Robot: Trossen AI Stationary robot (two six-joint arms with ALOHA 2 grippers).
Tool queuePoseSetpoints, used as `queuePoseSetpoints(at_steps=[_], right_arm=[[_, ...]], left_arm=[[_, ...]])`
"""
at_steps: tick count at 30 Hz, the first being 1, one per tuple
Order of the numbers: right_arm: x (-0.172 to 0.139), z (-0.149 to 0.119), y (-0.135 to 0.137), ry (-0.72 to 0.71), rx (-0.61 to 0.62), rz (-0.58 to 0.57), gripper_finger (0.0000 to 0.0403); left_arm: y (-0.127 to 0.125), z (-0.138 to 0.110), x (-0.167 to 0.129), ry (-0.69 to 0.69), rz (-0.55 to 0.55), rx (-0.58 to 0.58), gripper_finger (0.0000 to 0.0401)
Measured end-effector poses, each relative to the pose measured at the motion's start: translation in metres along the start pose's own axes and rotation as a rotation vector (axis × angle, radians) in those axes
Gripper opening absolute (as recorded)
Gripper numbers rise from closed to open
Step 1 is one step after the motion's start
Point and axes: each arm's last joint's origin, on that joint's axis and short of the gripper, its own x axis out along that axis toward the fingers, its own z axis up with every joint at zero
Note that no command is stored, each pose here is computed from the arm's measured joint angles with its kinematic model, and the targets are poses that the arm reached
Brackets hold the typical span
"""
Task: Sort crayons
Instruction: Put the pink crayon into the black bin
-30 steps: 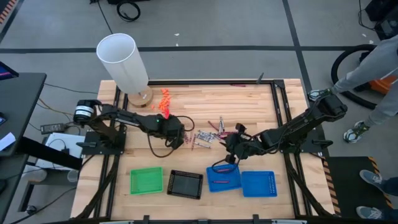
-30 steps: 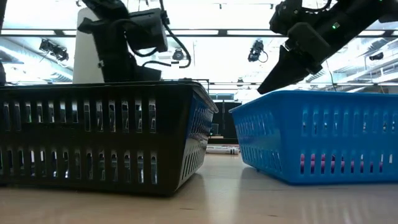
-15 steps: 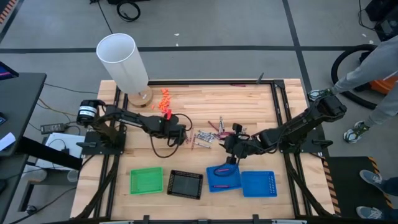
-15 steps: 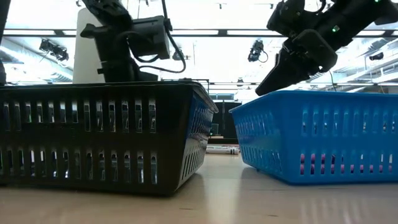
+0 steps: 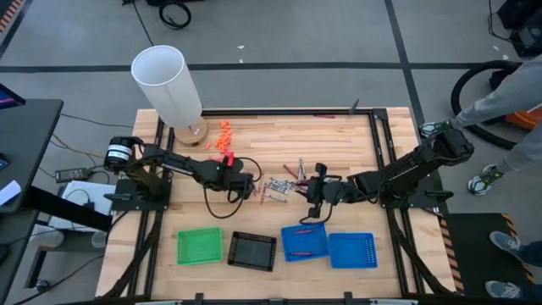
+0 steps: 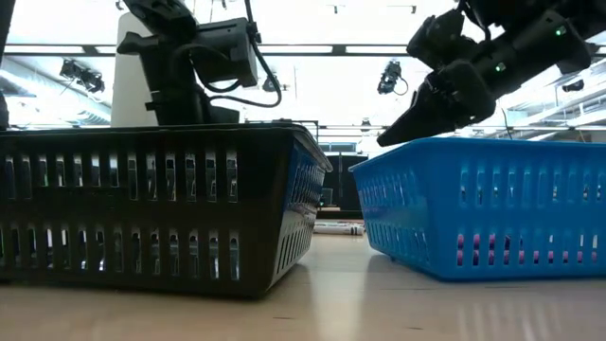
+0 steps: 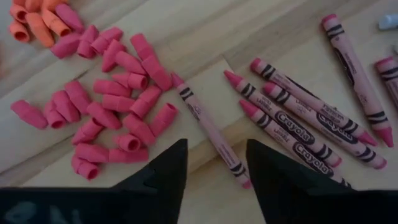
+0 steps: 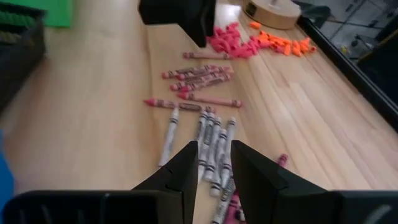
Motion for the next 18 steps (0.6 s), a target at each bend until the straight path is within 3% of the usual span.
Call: queuePoseSetpoints(at_steps=[7,18], right_arm=[[-0.0023,0.0000,0.0013,0.008,-0.014,0.078,0.0105],[-0.0024,-0.0012,0.0017,0.014,-0.019,0.091,0.0105]], left_arm=[[0.0019,0.0026,0.0054,0.080,-0.028,-0.072,0.0210],[-0.0013,0.0022,0.0028,0.024,-0.018,-0.133,0.0164]])
